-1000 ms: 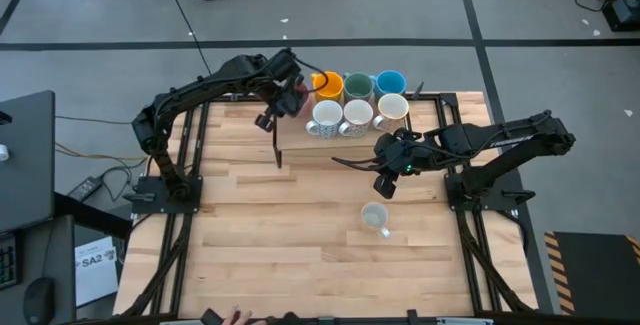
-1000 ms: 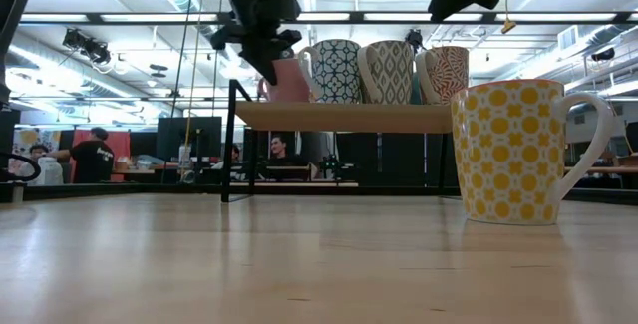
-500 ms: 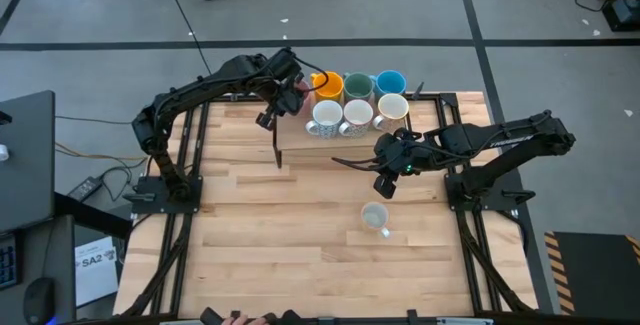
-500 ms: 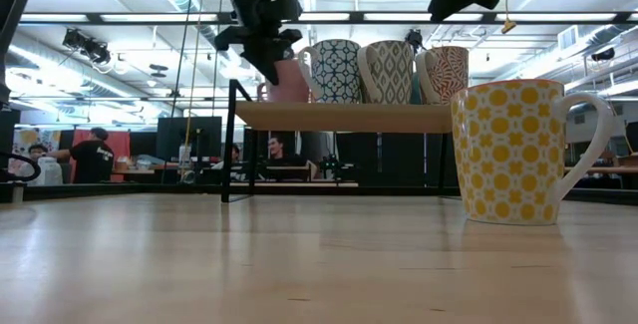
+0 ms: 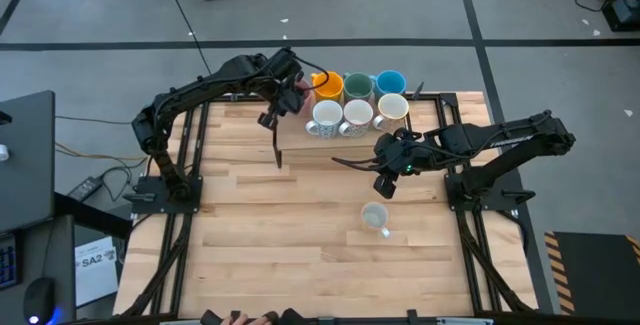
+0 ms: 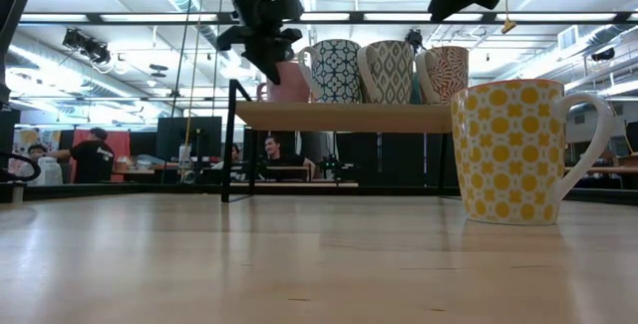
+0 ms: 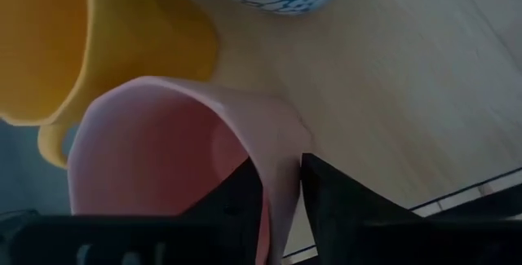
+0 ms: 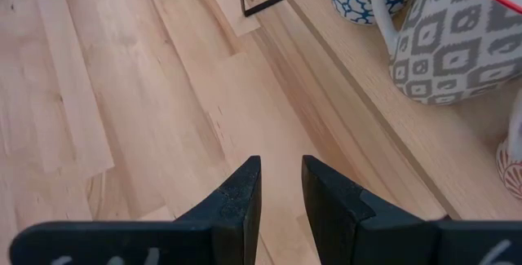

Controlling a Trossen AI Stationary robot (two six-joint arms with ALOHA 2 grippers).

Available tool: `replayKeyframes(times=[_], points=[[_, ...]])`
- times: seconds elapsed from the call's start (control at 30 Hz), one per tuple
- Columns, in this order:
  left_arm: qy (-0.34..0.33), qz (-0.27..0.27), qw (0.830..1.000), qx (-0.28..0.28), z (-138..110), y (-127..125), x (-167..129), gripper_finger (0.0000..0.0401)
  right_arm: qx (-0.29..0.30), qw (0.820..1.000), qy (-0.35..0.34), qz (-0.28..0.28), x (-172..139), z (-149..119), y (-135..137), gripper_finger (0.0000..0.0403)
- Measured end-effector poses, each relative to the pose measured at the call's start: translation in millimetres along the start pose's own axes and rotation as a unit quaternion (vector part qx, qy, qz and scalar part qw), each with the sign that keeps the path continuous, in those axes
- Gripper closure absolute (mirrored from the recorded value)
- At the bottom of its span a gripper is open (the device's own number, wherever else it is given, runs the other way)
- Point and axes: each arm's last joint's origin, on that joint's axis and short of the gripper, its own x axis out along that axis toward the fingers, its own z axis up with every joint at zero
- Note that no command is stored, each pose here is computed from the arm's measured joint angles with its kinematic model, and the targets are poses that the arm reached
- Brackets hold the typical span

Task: Place coffee mugs
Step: Put the pink mug on the shelf

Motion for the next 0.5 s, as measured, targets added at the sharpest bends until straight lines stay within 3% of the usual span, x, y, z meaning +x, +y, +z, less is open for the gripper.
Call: replayKeyframes(times=[0.33,0.5], points=[[-0.004,0.010,1.000,-0.010,0.9,1.9,-0.2,0.0296,0.000,1.000,0.000,0.000,-0.1,0.0,0.0,0.0306],[0.001,0.013,1.000,0.014,0.6,2.0,-0.5,0.0296,0.000,1.000,0.000,0.000,0.0,0.0,0.0,0.0306]])
